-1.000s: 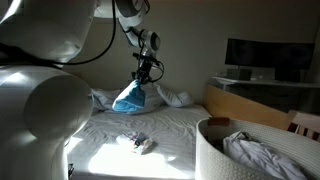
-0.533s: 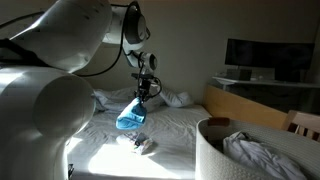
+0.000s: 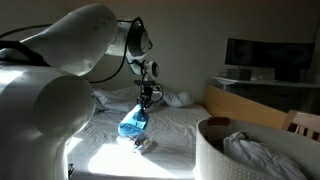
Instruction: Take the white and the blue cloths out of the basket and put them on the bed
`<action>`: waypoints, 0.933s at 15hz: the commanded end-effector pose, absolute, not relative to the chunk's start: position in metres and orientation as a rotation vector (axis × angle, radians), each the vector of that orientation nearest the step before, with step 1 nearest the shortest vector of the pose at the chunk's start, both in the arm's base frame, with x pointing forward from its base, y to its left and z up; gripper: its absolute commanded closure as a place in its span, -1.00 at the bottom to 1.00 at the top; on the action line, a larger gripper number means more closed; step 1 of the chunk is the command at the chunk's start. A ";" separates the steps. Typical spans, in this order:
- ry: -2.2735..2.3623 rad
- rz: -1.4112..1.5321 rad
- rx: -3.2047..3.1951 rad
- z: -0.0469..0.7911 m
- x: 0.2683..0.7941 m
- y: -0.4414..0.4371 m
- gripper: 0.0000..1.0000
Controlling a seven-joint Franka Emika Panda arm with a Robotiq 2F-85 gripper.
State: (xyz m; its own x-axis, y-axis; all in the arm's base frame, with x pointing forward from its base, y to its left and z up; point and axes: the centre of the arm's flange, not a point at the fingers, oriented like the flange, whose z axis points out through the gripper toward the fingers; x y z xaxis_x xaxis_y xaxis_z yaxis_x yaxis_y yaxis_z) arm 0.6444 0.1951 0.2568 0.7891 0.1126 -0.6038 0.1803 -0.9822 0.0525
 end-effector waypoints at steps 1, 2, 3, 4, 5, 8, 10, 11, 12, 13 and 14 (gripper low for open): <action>0.235 -0.958 2.870 0.257 0.644 0.195 0.67; 0.253 -0.958 2.873 0.260 0.640 0.200 0.83; 0.282 -0.941 2.886 0.267 0.630 0.208 0.83; 0.290 -0.926 2.904 0.269 0.625 0.215 0.83; 0.299 -0.883 2.937 0.274 0.618 0.228 0.83; 0.286 -0.695 3.046 0.276 0.619 0.264 0.83; 0.253 -0.576 3.106 0.274 0.623 0.288 0.83; 0.231 -0.523 3.108 0.264 0.631 0.297 0.83; 0.217 -0.496 3.094 0.257 0.635 0.302 0.83; 0.175 -0.491 3.068 0.240 0.642 0.301 0.83; 0.141 -0.509 3.037 0.227 0.647 0.298 0.83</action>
